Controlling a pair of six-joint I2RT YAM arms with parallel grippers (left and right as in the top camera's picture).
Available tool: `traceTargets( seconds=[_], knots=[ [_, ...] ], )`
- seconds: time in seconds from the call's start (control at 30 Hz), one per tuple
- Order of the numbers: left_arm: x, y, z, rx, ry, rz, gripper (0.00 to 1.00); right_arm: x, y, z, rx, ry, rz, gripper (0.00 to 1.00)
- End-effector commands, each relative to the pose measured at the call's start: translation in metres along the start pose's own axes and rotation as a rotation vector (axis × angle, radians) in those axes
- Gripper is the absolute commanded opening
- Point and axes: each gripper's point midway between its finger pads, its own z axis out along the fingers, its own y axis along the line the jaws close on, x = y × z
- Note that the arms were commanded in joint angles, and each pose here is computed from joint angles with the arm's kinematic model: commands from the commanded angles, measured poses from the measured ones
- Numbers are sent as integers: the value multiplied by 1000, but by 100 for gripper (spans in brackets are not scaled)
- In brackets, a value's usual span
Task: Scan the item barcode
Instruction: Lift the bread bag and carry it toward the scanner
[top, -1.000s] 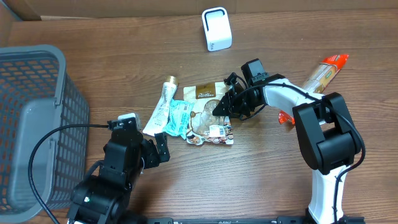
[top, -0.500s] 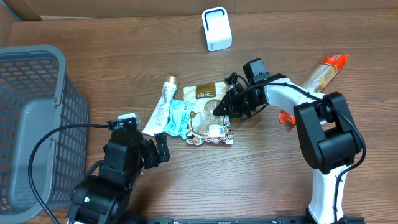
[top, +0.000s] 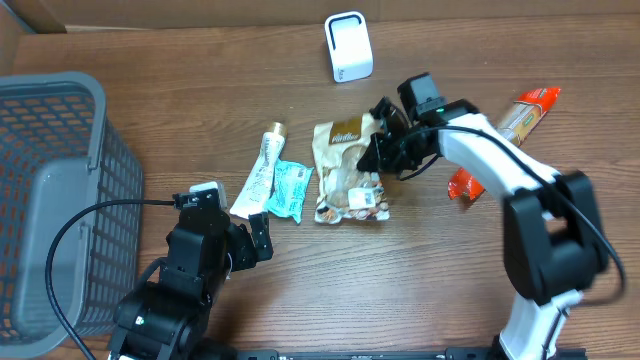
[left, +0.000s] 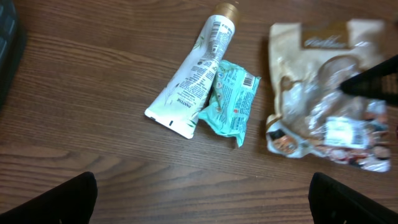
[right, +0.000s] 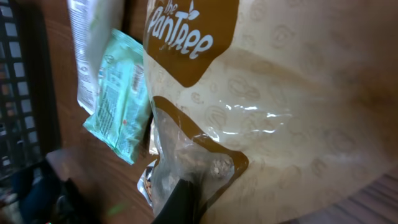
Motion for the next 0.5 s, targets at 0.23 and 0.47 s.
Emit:
traceTargets(
  seconds=[0.23, 0.47],
  knots=[
    [-1, 2, 1, -13, -5, -17, 100, -18, 31, -81, 144, -200, -134, 4],
    [-1, 2, 1, -12, -5, -17, 100, -16, 73, -84, -83, -191, -182, 4]
  ],
)
